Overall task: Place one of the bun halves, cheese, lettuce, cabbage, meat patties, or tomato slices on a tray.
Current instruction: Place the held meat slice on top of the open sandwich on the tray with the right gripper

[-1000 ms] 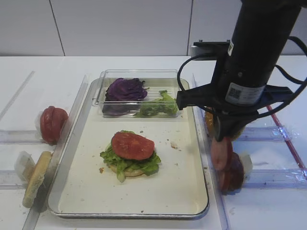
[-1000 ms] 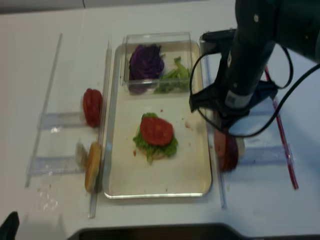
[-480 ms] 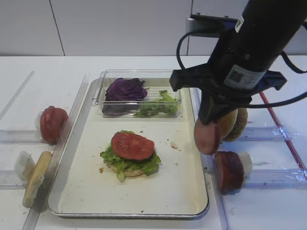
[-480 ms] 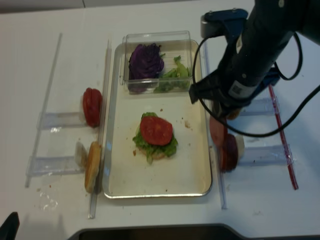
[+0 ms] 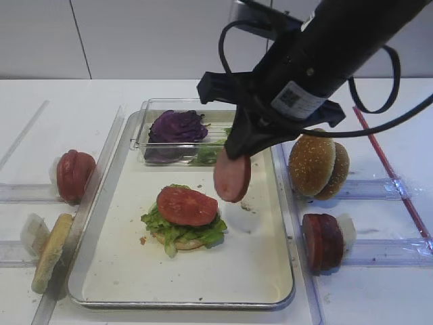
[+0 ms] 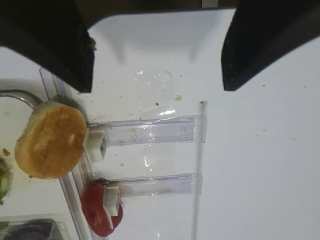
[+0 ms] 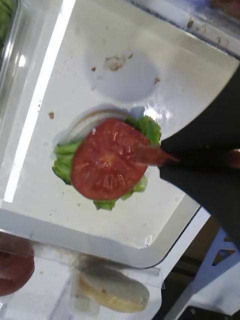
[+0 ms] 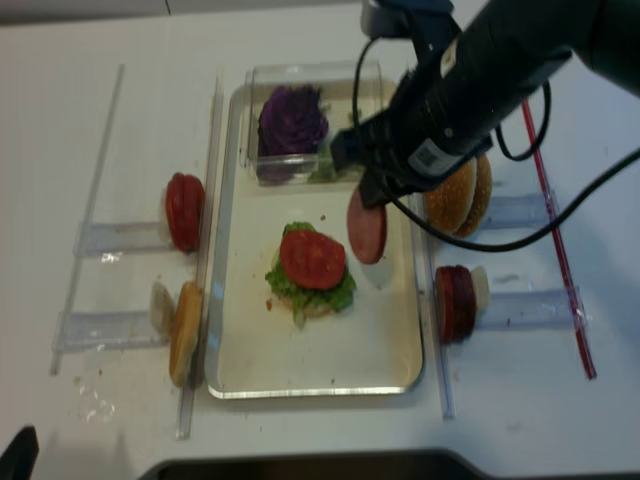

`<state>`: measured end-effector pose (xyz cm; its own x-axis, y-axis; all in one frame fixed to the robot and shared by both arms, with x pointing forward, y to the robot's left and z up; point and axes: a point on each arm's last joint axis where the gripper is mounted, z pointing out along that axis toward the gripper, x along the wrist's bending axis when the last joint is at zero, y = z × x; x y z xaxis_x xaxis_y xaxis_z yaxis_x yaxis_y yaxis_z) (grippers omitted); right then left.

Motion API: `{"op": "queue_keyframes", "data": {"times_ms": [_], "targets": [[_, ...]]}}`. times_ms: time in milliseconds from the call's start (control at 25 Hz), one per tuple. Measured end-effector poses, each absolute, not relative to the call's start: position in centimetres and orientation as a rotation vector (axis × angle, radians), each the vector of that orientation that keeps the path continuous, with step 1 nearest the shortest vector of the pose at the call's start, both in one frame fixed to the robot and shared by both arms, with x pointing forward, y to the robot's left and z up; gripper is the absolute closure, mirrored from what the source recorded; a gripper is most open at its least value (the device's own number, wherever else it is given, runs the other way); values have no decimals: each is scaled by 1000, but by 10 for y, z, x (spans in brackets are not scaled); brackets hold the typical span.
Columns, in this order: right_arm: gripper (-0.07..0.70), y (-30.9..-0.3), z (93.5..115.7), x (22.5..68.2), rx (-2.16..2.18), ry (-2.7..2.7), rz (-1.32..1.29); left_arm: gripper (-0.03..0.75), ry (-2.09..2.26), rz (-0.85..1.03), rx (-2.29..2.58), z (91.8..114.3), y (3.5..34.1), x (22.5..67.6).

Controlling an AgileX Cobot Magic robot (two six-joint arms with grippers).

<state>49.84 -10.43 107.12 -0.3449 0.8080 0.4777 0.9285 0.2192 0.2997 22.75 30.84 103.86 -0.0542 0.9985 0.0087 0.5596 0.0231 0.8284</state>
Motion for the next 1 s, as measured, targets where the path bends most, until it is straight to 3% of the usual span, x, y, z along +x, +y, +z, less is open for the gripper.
{"op": "queue_keyframes", "data": {"times_ms": [400,800,1000], "targets": [[552,-93,1060,507,-1530,-2258,-880,226,1682,902,1600,1039,308,227],[552,-132,1068,533,-1459,-2063,-1056,226,1682,902,1600,1039,308,227],[552,-132,1059,538,-1329,-1991,-1053,226,1682,902,1600,1039,308,227]]}}
